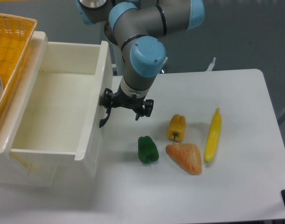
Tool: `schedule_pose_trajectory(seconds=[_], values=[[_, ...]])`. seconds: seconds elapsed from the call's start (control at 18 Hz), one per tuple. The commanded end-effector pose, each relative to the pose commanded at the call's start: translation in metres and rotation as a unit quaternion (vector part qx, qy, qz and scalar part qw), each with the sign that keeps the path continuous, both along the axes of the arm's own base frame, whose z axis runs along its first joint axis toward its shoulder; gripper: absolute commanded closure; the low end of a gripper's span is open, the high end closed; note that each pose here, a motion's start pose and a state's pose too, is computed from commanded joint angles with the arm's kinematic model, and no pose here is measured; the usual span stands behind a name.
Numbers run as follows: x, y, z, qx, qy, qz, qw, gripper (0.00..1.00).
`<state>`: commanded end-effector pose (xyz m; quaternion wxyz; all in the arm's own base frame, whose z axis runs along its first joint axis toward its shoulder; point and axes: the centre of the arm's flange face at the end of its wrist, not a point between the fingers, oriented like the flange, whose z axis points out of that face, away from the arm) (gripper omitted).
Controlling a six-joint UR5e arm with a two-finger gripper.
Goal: Slide open the top white drawer
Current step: 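Hold the drawer at full extension by its handle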
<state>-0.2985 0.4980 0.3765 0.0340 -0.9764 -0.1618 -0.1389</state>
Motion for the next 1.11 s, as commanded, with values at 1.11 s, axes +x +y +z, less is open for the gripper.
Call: schedule_pose_trajectory(seconds=[1.11], values=[[-0.006,-0.005,-0.002,0.002,-0.064,0.023,0.9977,0.00]])
